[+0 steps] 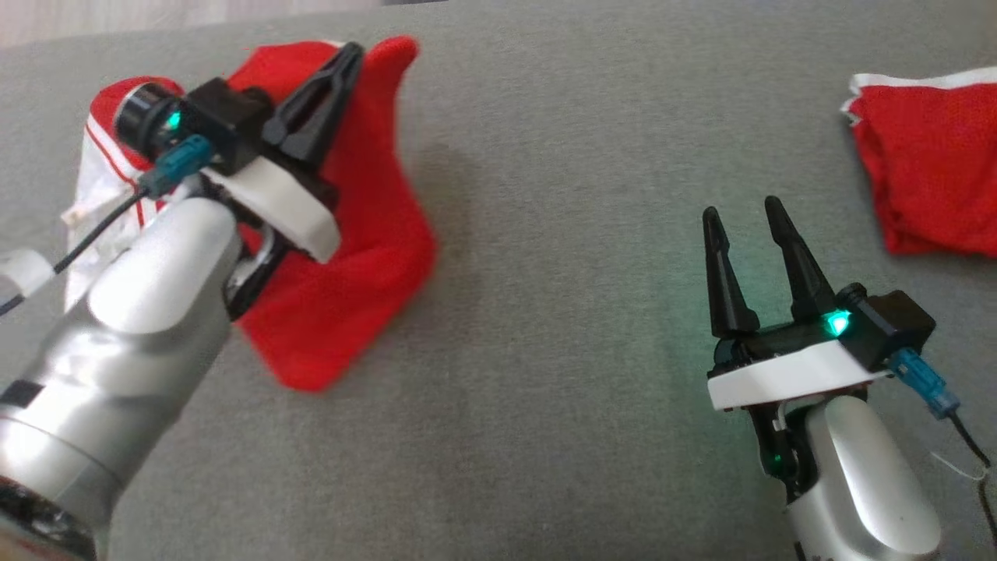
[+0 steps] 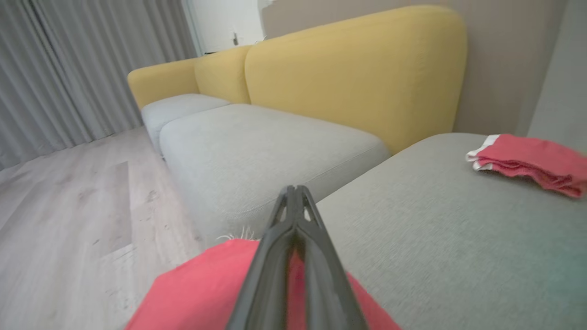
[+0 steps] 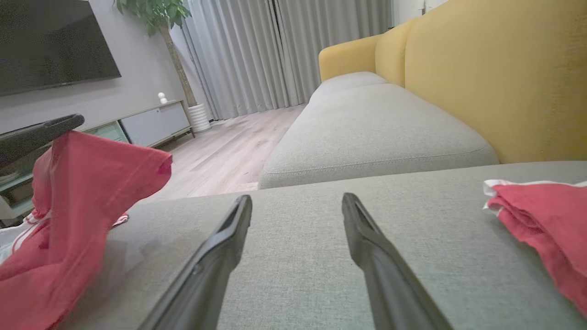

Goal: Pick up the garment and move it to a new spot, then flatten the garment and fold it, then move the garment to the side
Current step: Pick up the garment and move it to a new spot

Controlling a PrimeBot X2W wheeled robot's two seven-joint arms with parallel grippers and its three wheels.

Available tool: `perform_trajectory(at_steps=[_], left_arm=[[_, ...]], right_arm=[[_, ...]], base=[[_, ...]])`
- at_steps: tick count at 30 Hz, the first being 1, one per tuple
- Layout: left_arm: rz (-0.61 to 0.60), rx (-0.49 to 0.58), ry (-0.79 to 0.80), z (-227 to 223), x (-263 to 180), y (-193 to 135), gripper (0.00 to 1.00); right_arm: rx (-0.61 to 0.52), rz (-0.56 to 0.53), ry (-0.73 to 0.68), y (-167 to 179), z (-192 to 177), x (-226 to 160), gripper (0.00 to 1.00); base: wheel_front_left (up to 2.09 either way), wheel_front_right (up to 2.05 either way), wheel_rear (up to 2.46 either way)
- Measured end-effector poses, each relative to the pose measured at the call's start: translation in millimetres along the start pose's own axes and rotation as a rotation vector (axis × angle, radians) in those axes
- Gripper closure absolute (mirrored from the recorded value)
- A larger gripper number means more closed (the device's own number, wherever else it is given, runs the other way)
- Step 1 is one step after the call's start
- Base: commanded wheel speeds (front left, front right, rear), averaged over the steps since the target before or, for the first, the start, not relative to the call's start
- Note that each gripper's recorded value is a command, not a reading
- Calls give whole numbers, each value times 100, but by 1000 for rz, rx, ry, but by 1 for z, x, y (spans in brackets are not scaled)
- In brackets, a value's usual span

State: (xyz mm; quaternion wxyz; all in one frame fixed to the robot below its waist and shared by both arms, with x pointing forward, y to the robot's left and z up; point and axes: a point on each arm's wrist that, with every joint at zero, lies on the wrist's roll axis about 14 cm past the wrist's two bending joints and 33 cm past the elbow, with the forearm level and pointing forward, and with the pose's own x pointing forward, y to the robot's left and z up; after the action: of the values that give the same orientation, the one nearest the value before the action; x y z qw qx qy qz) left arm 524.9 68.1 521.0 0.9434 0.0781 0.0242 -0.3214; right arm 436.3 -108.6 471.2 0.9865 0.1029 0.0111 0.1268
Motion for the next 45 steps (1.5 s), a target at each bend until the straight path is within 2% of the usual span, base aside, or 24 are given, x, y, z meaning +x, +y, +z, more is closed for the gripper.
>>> perform_trajectory(at_steps=[9,15,16,17,22,30,34,37,45], left_arm=[[-182,-22,-109,45,49,-70,100],[-219,-40,-137,56,82,-94,100],[-214,-44,-132,54,86,-95,58],[-207,-49,-128,52,90,-95,0],[-160,-60,-128,43,100,-86,0],[-8,-60,-135,41,69,-35,0],[90,-68,-160,40,31,-12,0],[151,-82,-148,27,-3,-6,0],[300,-178,-90,-16,-92,-21,0]], right_arm=[[23,-79,-16,-23,8,-18,0],[32,-120,-18,-36,10,-26,0],[29,-125,-20,-39,11,-26,0],[26,-130,-24,-41,12,-26,0],[27,-153,-28,-48,13,-27,0],[14,-110,-45,-36,18,-15,0],[-6,-71,-40,-24,16,-10,0],[-16,-41,-30,-12,13,-11,0],[-33,26,9,15,2,-22,0]], base=[[0,0,0],[0,0,0],[0,0,0],[0,0,0],[0,0,0],[0,0,0],[0,0,0],[0,0,0],[0,0,0]])
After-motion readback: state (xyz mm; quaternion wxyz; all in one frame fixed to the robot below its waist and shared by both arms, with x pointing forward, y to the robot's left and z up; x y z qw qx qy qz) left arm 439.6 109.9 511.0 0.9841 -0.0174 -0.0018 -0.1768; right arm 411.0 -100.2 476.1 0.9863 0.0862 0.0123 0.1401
